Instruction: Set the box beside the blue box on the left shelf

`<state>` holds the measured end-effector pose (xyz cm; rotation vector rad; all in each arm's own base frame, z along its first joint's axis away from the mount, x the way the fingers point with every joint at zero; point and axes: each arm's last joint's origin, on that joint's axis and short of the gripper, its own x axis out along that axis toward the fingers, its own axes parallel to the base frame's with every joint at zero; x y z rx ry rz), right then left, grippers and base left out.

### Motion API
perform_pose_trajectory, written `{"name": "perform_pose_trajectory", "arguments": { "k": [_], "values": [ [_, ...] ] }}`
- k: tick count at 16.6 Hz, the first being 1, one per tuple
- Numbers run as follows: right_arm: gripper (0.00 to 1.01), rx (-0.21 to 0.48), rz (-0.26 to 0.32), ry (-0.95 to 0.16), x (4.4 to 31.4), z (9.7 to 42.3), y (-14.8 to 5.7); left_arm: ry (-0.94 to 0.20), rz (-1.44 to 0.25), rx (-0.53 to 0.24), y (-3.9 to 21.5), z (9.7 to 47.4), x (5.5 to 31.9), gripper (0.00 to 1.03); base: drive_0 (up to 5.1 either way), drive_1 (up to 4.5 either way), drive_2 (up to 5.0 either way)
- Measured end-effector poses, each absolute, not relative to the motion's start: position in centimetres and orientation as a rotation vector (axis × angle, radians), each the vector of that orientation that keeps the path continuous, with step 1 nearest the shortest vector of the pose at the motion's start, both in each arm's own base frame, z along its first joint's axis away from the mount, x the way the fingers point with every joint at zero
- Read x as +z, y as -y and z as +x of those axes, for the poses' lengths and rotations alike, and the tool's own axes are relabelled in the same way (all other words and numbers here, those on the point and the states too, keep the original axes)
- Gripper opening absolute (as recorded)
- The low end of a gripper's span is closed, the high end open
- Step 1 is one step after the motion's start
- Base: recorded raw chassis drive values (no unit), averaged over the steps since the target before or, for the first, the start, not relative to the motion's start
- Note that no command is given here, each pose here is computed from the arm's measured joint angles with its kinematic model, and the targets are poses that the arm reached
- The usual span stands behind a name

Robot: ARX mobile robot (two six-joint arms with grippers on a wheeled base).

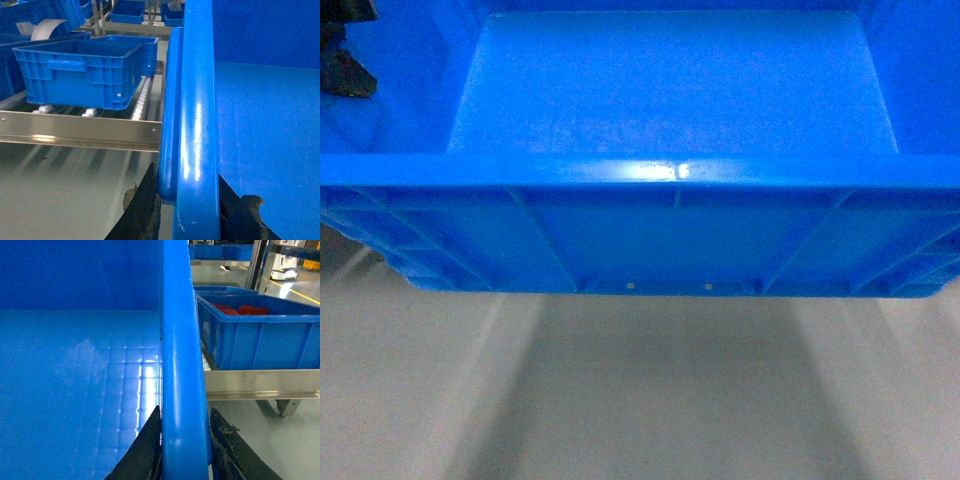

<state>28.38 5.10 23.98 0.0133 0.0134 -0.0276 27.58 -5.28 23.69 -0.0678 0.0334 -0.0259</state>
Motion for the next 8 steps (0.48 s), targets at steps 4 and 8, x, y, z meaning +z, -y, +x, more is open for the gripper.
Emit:
{"name": "perform_pose_trajectory", "arguments": {
  "k": [4, 8],
  "values": [
    [0.2, -0.028, 0.013, -0.012, 24.0, 28.38, -5.1, -0.032, -0.069, -0.026, 5.28, 27.58, 23.7, 0.17, -5.0, 2.5, 2.5],
    [0.2, -0.028, 0.014, -0.01, 24.01, 28.38, -5.1, -0.031, -0.069, -0.026, 5.28, 27.58, 23.71, 0.17, -5.0, 2.5, 2.5]
  ]
}}
